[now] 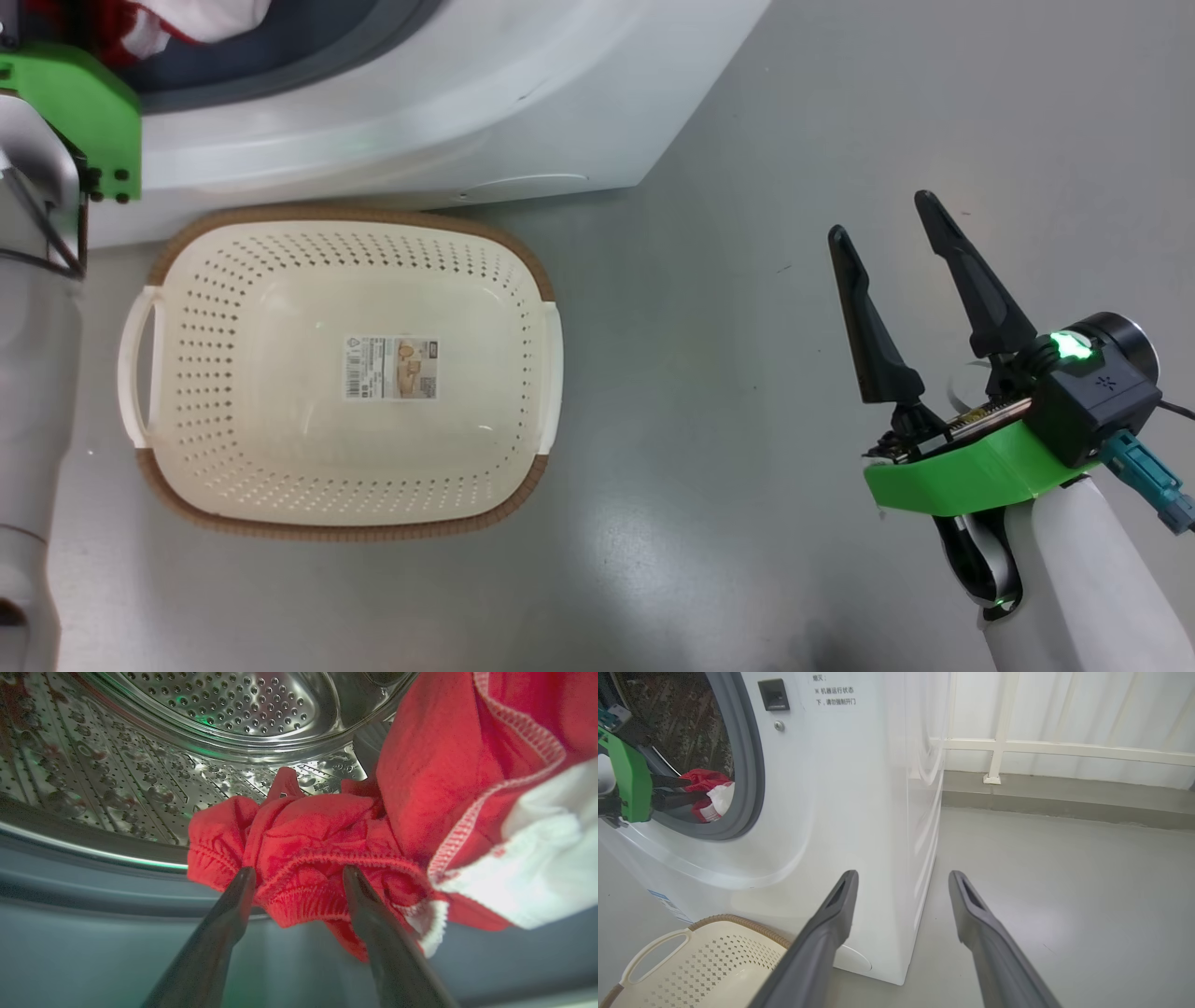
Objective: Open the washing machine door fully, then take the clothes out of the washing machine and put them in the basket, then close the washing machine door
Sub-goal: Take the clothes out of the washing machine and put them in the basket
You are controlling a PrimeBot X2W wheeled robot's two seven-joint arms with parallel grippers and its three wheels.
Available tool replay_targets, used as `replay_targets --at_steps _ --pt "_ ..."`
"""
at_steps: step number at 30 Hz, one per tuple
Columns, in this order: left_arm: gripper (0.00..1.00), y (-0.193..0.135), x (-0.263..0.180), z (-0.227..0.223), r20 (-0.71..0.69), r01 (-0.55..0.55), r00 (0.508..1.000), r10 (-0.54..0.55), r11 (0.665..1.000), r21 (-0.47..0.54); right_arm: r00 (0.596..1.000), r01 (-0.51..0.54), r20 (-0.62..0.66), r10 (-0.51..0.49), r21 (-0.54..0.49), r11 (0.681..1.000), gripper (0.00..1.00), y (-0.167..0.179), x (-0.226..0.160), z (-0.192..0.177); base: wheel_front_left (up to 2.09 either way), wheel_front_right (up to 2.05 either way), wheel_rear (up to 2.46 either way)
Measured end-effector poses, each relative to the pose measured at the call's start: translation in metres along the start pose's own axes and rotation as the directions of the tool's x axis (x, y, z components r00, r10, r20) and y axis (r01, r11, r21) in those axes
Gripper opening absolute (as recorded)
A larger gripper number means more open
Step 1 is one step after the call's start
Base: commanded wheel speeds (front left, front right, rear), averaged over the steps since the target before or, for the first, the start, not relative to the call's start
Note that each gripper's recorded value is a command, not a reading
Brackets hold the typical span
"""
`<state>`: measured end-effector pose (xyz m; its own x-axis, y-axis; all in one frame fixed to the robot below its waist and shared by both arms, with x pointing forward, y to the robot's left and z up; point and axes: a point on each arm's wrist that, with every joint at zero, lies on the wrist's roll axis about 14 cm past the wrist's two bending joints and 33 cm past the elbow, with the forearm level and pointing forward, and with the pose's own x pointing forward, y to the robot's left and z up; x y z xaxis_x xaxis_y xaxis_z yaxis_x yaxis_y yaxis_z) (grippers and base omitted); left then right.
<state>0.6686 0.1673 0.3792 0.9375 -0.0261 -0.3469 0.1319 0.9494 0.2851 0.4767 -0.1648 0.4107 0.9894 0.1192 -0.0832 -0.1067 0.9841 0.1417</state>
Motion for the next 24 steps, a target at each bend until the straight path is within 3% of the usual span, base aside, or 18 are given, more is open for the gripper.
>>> replay_targets --at_steps 12,13,14,15,24 --pt "1.0 -0.003 0.007 -0.016 -0.11 0.019 0.994 -0.007 0.994 0.109 1.0 0.012 -0.016 -0.011 0.017 1.0 1.0 -0.002 -0.006 -0.003 0.0 0.0 0.0" --pt "0.66 -0.003 0.008 -0.016 -0.117 0.02 0.993 -0.007 0.994 0.111 1.0 0.014 -0.018 -0.013 0.018 1.0 1.0 -0.003 -0.007 -0.003 0.0 0.0 0.0" --pt "0.26 -0.002 0.009 -0.017 -0.121 0.02 0.993 -0.006 0.993 0.112 1.0 0.016 -0.019 -0.015 0.019 1.0 1.0 -0.003 -0.007 -0.004 0.0 0.0 0.0" --pt "0.0 -0.003 0.009 -0.018 -0.126 0.027 0.992 -0.012 0.993 0.115 1.0 0.018 -0.021 -0.017 0.02 1.0 1.0 -0.004 -0.007 -0.004 0.0 0.0 0.0" --pt "0.0 0.004 0.011 -0.003 -0.042 0.009 0.999 -0.004 0.992 0.124 1.0 0.015 -0.011 -0.015 0.025 1.0 1.0 -0.003 -0.002 -0.002 0.0 0.0 0.0"
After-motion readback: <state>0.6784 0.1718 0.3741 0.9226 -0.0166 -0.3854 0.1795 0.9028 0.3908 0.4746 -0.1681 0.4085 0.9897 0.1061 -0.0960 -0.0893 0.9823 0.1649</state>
